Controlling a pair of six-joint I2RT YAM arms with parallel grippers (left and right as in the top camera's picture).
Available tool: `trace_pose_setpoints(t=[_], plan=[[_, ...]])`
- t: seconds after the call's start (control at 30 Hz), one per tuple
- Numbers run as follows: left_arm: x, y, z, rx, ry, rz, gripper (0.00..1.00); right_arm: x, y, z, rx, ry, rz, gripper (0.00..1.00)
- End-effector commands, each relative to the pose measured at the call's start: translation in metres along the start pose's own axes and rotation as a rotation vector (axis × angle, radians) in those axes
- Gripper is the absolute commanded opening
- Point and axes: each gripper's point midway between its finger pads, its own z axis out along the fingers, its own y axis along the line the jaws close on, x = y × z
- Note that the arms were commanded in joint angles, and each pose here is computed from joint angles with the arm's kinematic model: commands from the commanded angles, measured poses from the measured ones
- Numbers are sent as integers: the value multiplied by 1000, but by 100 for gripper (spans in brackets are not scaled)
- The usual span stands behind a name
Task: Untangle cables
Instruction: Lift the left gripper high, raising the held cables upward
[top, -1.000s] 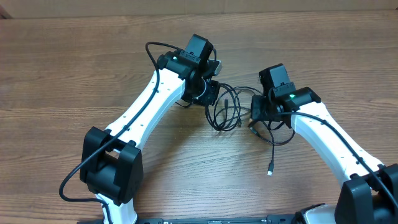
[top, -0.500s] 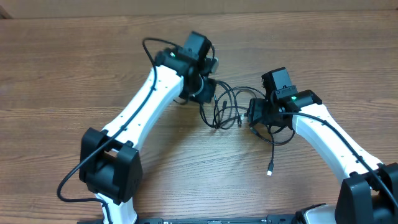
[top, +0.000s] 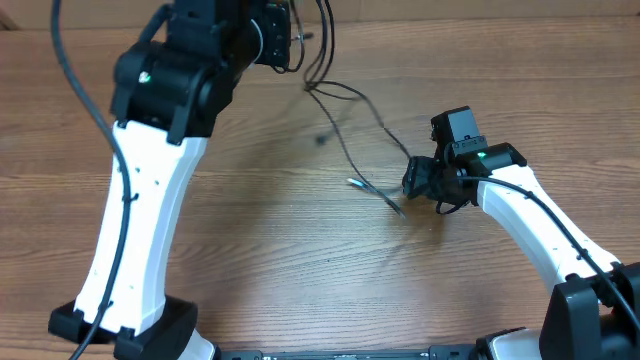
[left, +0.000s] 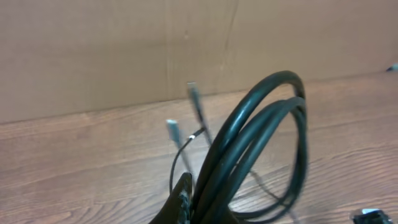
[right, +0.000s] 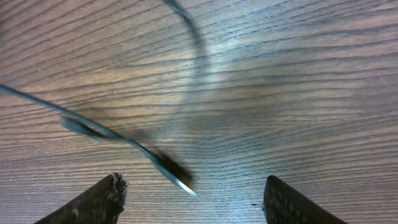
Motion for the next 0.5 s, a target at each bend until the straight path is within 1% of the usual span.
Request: trace_pose_setpoints(t=[0.0, 0.07, 0.2, 0.37, 0.47], plan=[[11, 13, 1, -77, 42, -24, 4, 0, -1, -1, -5, -1, 11, 70], [28, 25, 7, -148, 111, -17, 4, 0, -1, -1, -6, -1, 11, 70], [75, 52, 26, -310, 295, -33, 4, 0, -1, -1, -6, -2, 11, 71], [128, 56, 54, -363, 511, -28, 4, 1, -1, -1, -4, 4, 11, 71], [157, 46, 68, -331, 633, -31, 4, 2, -2, -1, -2, 7, 11, 71]])
